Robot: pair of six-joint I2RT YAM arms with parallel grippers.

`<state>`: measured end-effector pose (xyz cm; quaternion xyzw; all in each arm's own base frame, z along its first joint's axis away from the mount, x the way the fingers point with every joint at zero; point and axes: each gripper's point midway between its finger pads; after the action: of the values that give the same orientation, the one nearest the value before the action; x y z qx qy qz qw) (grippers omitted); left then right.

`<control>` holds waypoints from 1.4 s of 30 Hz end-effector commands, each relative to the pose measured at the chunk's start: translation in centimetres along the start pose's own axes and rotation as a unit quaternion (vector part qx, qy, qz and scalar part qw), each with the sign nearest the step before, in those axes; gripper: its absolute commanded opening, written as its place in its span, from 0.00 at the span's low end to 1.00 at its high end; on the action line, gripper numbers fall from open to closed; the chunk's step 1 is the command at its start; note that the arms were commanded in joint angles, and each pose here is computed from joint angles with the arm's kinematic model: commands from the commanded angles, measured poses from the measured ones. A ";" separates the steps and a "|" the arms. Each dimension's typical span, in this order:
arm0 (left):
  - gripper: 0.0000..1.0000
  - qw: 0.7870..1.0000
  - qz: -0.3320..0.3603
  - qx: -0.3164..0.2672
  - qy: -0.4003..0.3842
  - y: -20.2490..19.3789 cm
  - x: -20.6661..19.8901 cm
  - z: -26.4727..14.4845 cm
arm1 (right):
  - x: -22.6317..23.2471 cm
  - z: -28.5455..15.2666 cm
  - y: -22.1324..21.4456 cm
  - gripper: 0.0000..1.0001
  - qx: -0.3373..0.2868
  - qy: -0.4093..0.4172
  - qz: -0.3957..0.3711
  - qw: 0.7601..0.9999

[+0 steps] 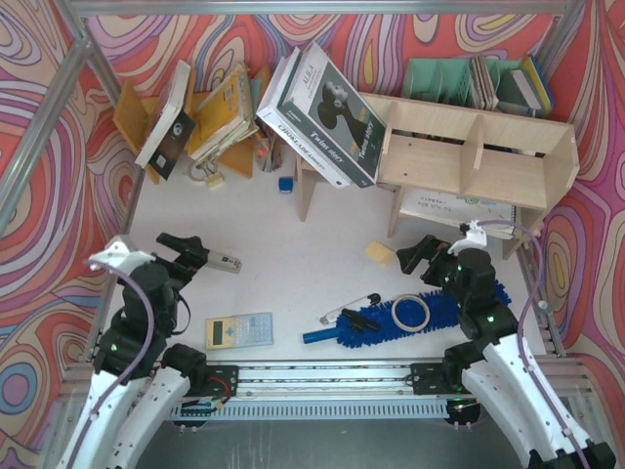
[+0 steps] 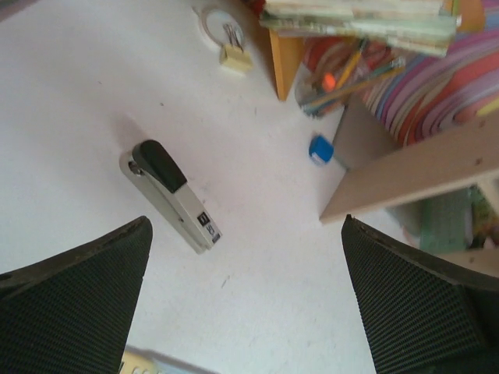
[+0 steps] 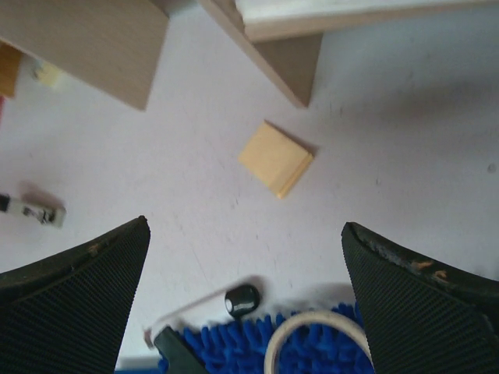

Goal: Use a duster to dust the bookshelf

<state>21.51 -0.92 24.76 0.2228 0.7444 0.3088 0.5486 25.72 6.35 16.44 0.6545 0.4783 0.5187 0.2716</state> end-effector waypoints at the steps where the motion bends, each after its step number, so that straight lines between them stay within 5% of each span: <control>1: 0.98 0.989 0.080 0.124 0.001 -2.9 -1.6 -0.6 | 1.8 -0.7 -1.3 0.98 0.077 0.042 -0.040 0.995; 9: 0.98 0.949 0.181 0.239 0.094 -4.7 -0.6 -0.8 | 5.0 -2.0 -1.8 0.92 0.122 0.105 -0.080 0.984; 20: 0.98 0.931 0.251 0.247 0.098 -4.3 0.7 -0.9 | 8.8 -3.5 -7.7 0.98 0.194 0.087 -0.219 0.952; 31: 0.98 0.933 0.248 0.246 0.083 -5.0 1.0 -0.9 | 10.9 -7.6 -12.4 0.82 0.228 0.072 -0.316 0.918; 37: 0.98 0.934 0.247 0.241 0.090 -4.9 1.2 -0.8 | 11.2 -8.1 -15.1 0.53 0.246 0.061 -0.339 0.906; 42: 0.98 0.934 0.248 0.241 0.093 -4.9 1.3 -0.8 | 11.1 -7.8 -16.0 0.41 0.253 0.055 -0.350 0.900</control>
<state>20.50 -3.92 21.10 0.4930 0.7658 0.2601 0.3207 12.46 21.80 9.57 0.4483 0.8181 0.2893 0.2147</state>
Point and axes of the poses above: each gripper's point midway between its finger pads, its own z axis out along the fingers, its own x axis along the line the jaws close on, y = z × x, and after that the axes turned 6 degrees about -z, right-handed
